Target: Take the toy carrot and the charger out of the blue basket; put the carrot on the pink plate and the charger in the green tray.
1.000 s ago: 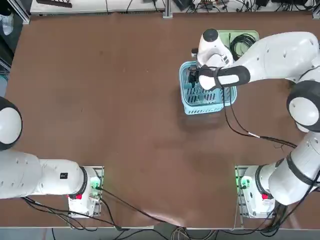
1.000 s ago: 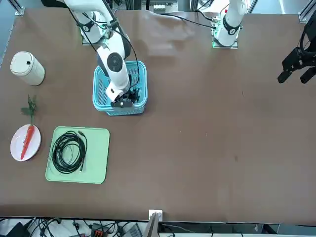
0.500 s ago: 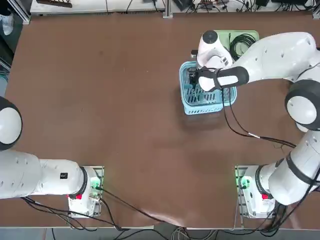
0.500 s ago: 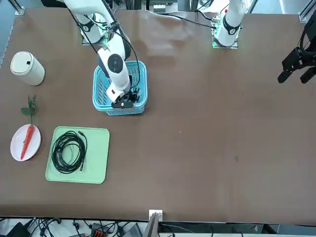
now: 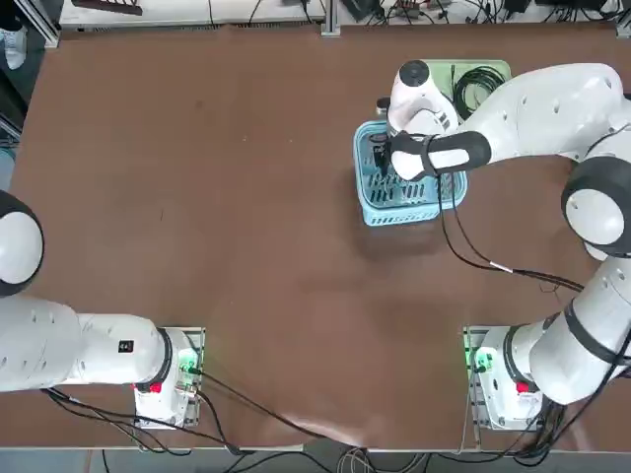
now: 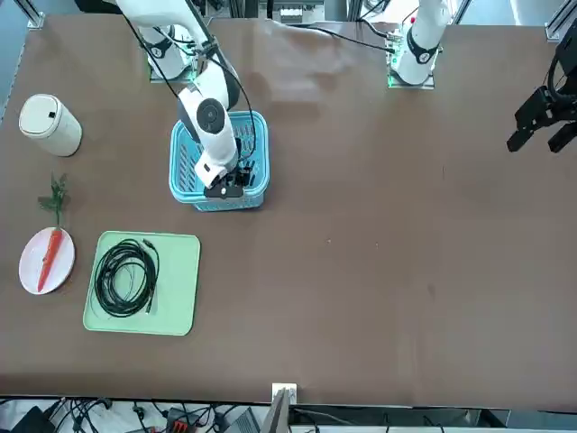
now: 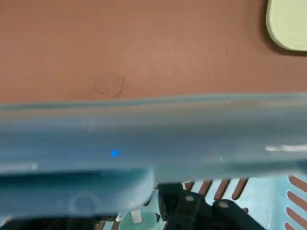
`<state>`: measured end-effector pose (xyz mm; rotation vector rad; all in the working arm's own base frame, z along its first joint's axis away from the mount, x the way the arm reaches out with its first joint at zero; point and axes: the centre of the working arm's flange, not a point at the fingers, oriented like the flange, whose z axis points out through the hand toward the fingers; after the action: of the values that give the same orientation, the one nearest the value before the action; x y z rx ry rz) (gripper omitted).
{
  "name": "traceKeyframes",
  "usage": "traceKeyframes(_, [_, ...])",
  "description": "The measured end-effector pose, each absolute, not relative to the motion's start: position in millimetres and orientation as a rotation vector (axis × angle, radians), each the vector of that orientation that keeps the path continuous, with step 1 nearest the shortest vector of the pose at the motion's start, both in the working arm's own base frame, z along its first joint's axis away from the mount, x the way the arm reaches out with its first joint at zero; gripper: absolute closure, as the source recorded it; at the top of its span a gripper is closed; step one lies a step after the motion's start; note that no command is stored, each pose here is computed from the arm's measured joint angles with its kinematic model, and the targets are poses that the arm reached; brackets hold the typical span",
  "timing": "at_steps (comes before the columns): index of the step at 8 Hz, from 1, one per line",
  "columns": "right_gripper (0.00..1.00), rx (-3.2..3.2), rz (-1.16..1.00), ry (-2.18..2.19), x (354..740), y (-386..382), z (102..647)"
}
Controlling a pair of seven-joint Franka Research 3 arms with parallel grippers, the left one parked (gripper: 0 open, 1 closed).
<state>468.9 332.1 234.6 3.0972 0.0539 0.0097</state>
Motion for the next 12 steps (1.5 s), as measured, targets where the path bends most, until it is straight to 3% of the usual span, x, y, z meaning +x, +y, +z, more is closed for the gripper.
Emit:
traceKeyframes(1, [0.72, 3.097, 0.01, 0.054, 469, 332, 235])
traceKeyframes(5, [0.97, 3.098, 0.013, 0.054, 469, 332, 235])
traceKeyframes(12, [0.98, 3.007, -0.025, -0.007, 466, 307, 317])
